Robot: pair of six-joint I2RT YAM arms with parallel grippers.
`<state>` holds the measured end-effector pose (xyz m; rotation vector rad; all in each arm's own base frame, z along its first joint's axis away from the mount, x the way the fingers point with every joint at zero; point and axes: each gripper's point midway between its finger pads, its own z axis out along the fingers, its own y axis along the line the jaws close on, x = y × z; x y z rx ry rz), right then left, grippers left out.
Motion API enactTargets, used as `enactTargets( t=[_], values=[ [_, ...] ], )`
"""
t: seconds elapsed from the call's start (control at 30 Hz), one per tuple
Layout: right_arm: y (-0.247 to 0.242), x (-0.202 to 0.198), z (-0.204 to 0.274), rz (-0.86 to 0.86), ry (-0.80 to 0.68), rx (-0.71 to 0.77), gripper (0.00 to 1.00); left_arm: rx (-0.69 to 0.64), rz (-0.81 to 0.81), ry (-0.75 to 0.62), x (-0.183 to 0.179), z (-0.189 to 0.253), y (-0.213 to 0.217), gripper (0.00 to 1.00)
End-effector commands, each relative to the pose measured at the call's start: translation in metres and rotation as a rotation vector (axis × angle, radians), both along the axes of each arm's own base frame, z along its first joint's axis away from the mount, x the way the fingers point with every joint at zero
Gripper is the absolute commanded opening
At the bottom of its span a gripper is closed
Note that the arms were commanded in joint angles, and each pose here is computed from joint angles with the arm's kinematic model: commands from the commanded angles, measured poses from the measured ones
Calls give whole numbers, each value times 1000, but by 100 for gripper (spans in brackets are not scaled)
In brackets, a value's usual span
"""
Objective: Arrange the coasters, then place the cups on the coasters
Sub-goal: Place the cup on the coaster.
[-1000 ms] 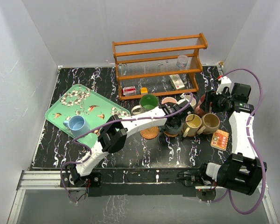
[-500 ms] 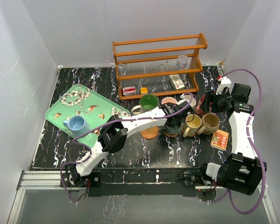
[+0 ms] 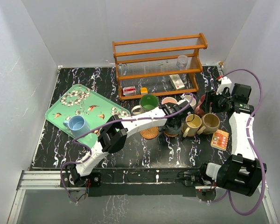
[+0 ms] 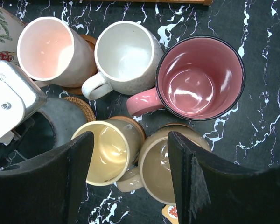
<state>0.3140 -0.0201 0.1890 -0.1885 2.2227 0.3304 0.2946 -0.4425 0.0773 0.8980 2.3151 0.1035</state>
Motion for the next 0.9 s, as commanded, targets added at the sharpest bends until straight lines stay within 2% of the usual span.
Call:
enactTargets(
  t=[0.0,0.37,0.87],
  values=[
    [-2,6,17,9,-84,-17,63,-37,1,-40,3,21,-4,21],
    [-2,5,17,8,-86,-16,63,-33,-17,-38,-1,21,-4,23],
    [-2,4,18,7,-90,-13,63,-61,-61,-85,-7,51,-9,31]
  ],
)
